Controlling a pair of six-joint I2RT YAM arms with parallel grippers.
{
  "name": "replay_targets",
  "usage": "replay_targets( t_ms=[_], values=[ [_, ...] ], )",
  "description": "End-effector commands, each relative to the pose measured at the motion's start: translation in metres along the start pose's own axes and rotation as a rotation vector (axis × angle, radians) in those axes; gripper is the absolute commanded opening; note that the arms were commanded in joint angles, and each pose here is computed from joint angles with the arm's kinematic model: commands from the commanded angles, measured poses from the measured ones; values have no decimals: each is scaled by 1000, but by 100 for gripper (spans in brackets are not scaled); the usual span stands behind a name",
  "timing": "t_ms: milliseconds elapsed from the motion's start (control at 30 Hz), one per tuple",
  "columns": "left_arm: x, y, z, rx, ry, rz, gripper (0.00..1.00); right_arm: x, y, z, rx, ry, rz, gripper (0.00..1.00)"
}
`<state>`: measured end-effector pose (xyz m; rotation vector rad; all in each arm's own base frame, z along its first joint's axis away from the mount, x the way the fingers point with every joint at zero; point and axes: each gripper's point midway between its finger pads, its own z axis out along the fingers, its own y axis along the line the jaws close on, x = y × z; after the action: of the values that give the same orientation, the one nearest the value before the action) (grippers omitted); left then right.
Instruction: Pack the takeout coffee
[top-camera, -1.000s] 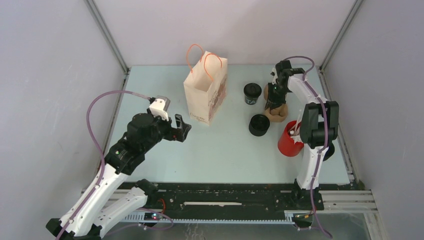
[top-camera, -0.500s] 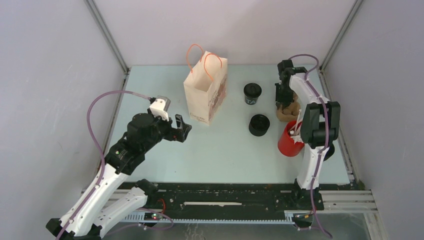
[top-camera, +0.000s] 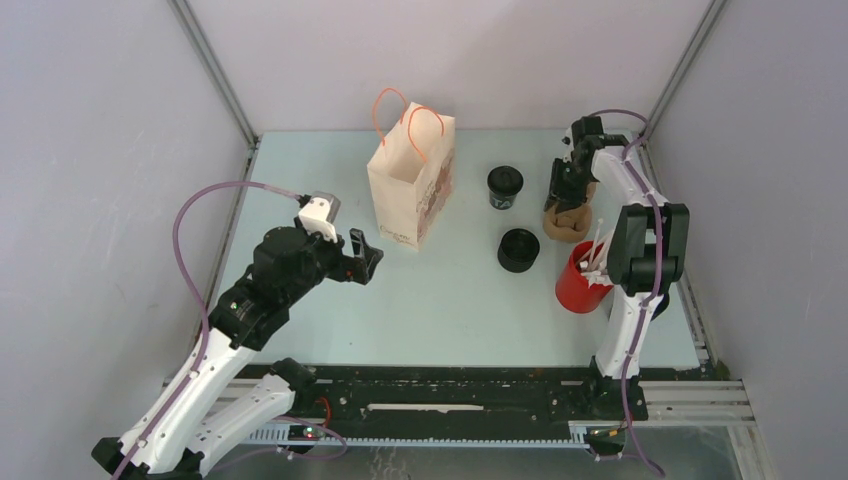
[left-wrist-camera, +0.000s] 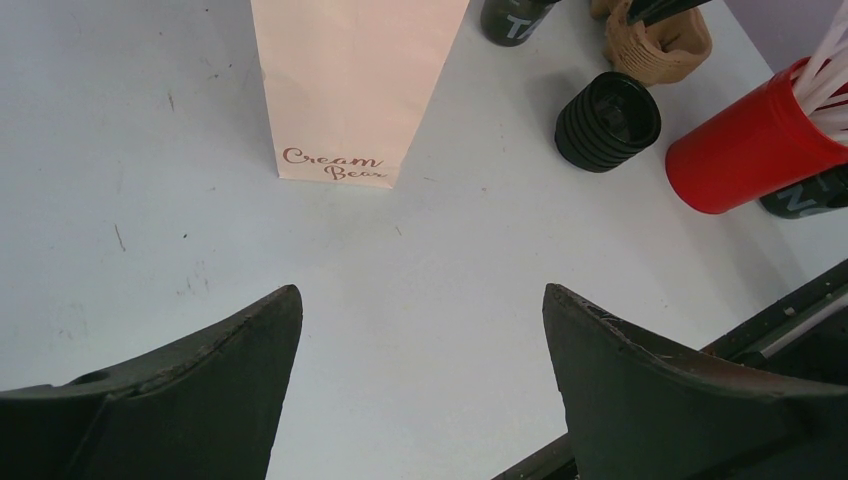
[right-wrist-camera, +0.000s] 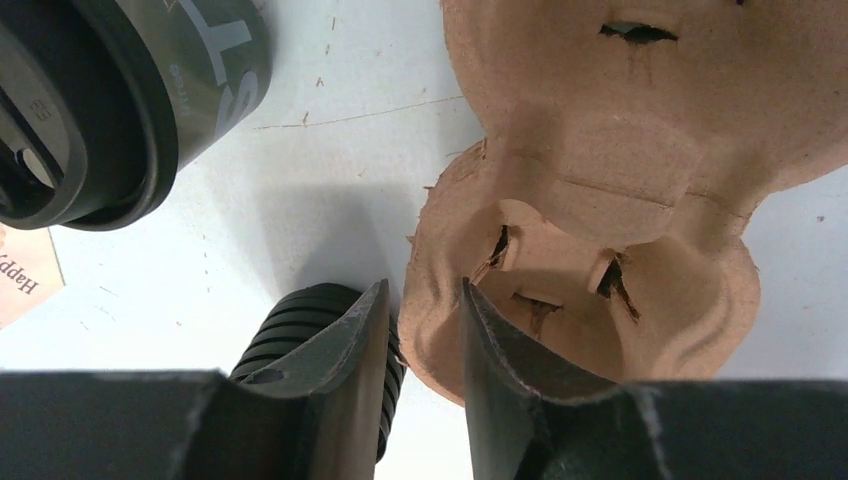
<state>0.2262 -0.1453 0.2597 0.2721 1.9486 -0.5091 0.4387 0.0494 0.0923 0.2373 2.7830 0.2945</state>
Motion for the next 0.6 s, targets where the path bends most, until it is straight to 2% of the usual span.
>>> replay_targets(
  t_ms=[0,67,133,300,467,567],
  values=[
    [2,2,3,2,-16,1,95,-10,2,-11,-15,-44,27,44],
    [3,2,3,0,-16,1,95,-8,1,-7,9,-43,13,48],
    [3,2,4,0,-15,1,95,-8,1,-4,19,-37,10,48],
    [4,3,4,-1,-11,1,95,-10,0,1,26,-31,20,39],
    [3,3,5,-3,-11,1,95,-11,1,0,18,-29,20,23],
    [4,3,4,-3,-10,1,95,-10,5,-10,16,-29,14,4]
  ],
)
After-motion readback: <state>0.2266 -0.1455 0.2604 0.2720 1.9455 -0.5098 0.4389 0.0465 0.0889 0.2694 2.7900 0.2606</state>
